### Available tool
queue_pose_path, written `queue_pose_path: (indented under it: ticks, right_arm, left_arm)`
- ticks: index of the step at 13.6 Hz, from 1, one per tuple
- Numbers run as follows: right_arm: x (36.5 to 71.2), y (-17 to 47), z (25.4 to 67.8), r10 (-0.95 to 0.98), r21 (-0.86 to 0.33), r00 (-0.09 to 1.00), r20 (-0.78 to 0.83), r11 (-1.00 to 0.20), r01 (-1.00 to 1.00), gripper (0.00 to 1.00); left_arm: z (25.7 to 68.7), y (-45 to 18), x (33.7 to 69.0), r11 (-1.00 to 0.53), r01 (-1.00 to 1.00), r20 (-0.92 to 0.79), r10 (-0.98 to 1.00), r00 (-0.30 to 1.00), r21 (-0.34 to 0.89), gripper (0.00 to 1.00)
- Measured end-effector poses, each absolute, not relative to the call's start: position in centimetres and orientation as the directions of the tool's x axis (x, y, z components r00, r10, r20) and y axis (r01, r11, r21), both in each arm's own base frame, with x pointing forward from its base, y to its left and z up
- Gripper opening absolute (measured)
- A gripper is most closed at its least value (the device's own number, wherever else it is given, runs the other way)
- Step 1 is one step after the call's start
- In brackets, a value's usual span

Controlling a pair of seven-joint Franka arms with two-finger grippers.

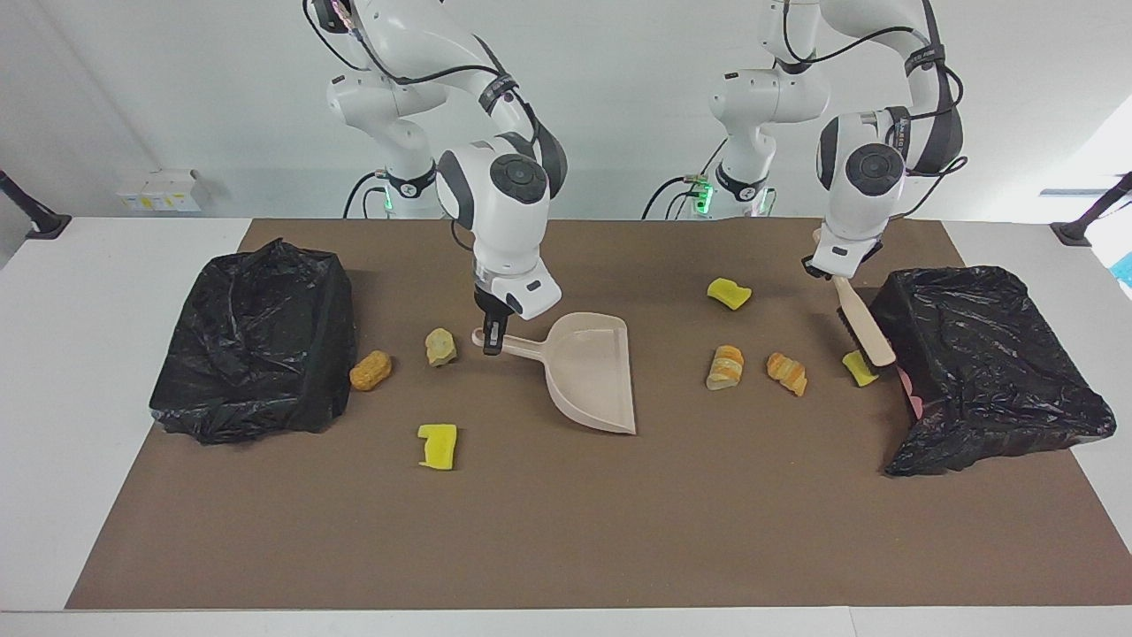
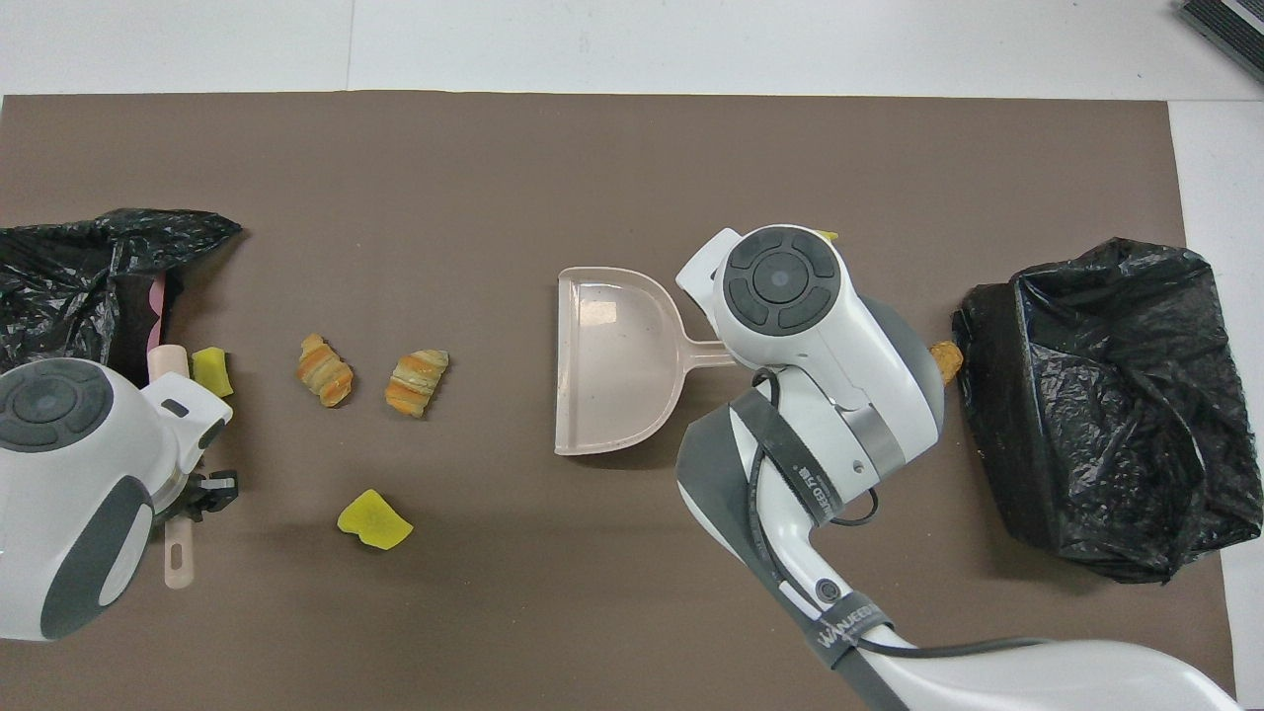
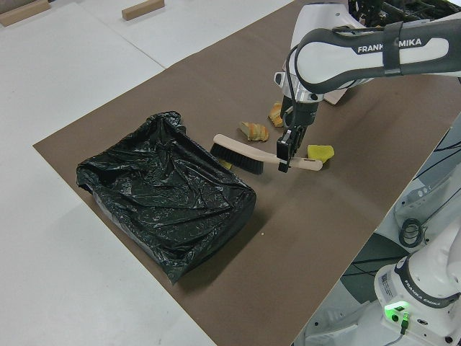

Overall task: Sweep and dump trash in bin
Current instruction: 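Sweep the sponge and bread pieces toward the dustpan with the left gripper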

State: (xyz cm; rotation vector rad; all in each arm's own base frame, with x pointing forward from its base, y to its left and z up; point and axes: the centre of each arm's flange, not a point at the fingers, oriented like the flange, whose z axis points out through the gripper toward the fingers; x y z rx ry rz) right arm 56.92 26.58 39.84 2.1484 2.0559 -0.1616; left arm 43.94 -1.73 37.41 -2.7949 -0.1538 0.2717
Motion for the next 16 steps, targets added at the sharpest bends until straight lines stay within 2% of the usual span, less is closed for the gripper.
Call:
queue_pose_path:
  ticks: [2, 6, 9, 12, 16]
  right_arm:
    - [56.8, 26.4, 39.4, 0.98, 0.037, 0.046, -0.193, -0.04, 0.999, 0.33]
    - [57.0, 25.7, 39.1, 0.981, 0.034, 0.035, -0.192, -0.029, 0.999, 0.33]
    - [57.0, 25.7, 38.9, 0.981, 0.032, 0.031, -0.192, -0.026, 0.999, 0.33]
    - [57.0, 25.6, 38.9, 0.981, 0.032, 0.026, -0.191, -0.02, 0.999, 0.33]
    - [57.1, 25.4, 38.8, 0.981, 0.03, 0.022, -0.192, -0.017, 0.999, 0.33]
  left_arm:
    - [37.2, -3.4, 43.8, -0.953, 0.036, -0.176, 0.093, 0.98, -0.301, 0.26]
    - [37.6, -10.7, 43.0, -0.98, -0.038, -0.174, -0.004, 0.985, -0.194, 0.26]
    - [39.9, -14.2, 43.6, -0.988, -0.058, -0.132, -0.04, 0.99, -0.14, 0.26]
    - [42.8, -13.8, 45.1, -0.993, -0.028, -0.098, -0.016, 0.995, -0.116, 0.26]
    - [42.9, -9.9, 46.2, -0.993, 0.042, -0.102, 0.054, 0.993, -0.113, 0.26]
